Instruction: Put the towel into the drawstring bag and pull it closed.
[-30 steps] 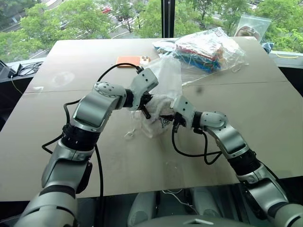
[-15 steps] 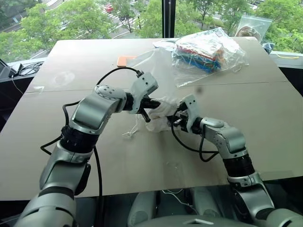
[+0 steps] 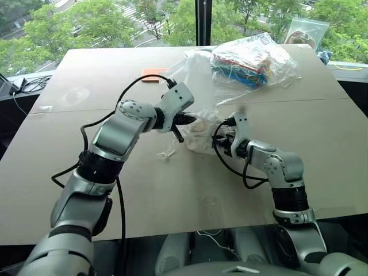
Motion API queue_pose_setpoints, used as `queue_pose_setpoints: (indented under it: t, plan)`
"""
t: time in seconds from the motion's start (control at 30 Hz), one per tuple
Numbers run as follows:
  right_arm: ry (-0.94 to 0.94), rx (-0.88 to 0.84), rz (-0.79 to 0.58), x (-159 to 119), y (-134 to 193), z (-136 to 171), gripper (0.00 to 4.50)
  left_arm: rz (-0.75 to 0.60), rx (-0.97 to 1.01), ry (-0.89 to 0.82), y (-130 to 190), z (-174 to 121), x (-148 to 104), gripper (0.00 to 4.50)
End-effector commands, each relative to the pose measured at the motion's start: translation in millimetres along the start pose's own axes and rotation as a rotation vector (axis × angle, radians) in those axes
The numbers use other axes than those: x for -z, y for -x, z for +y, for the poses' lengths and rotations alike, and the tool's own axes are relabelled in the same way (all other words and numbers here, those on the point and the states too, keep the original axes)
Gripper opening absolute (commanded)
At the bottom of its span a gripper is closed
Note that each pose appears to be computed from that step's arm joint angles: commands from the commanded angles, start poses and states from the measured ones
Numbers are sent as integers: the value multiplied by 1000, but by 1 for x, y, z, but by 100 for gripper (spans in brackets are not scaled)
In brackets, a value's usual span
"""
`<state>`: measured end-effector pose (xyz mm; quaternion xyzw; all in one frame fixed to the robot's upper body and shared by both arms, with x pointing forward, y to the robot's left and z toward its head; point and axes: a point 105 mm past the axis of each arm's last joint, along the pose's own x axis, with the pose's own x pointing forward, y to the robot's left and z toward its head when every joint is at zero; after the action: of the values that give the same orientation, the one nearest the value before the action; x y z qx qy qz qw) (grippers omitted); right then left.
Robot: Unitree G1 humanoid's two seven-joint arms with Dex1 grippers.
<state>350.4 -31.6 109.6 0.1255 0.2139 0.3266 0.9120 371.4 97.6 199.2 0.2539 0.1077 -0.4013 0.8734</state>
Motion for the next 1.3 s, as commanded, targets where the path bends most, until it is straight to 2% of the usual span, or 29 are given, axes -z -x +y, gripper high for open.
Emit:
queue_pose_setpoints:
  t: [0.03,0.3,0.47,0.67,0.77,0.87,0.93,0.97,1.07,1.13,1.2,1.3]
  plan:
    - [-82,-19,-117,-28,-3,9,4,-102,-99,-48,8,16,-27,0]
    - [-322,-25,-189,-39,-4,8,4,-95,-168,-113,0,7,-18,0]
    - [-411,-70,-235,-46,0,13,4,-158,-211,-45,-2,7,-27,0]
    - [-642,-205,-390,-78,5,24,4,-145,-118,46,-2,-10,-25,0]
    - [-599,-206,-411,-84,7,25,4,-147,-89,90,-1,-18,-28,0]
    - [-450,-176,-388,-82,5,28,4,-180,-111,64,-1,-20,-38,0]
    - [-107,-93,-328,-69,-4,34,4,-210,-74,99,-1,-25,-53,0]
    - [-7,-70,-314,-63,-8,36,4,-215,-61,109,-1,-26,-57,0]
    - [224,-48,-311,-56,-14,41,4,-225,-34,117,-2,-31,-66,0]
    - [314,-39,-308,-53,-16,43,4,-226,-19,124,-3,-33,-68,0]
    - [271,-71,-324,-54,-16,46,4,-214,-7,130,-5,-37,-66,0]
    - [-71,-161,-437,-77,-5,48,4,-165,13,139,-4,-43,-50,0]
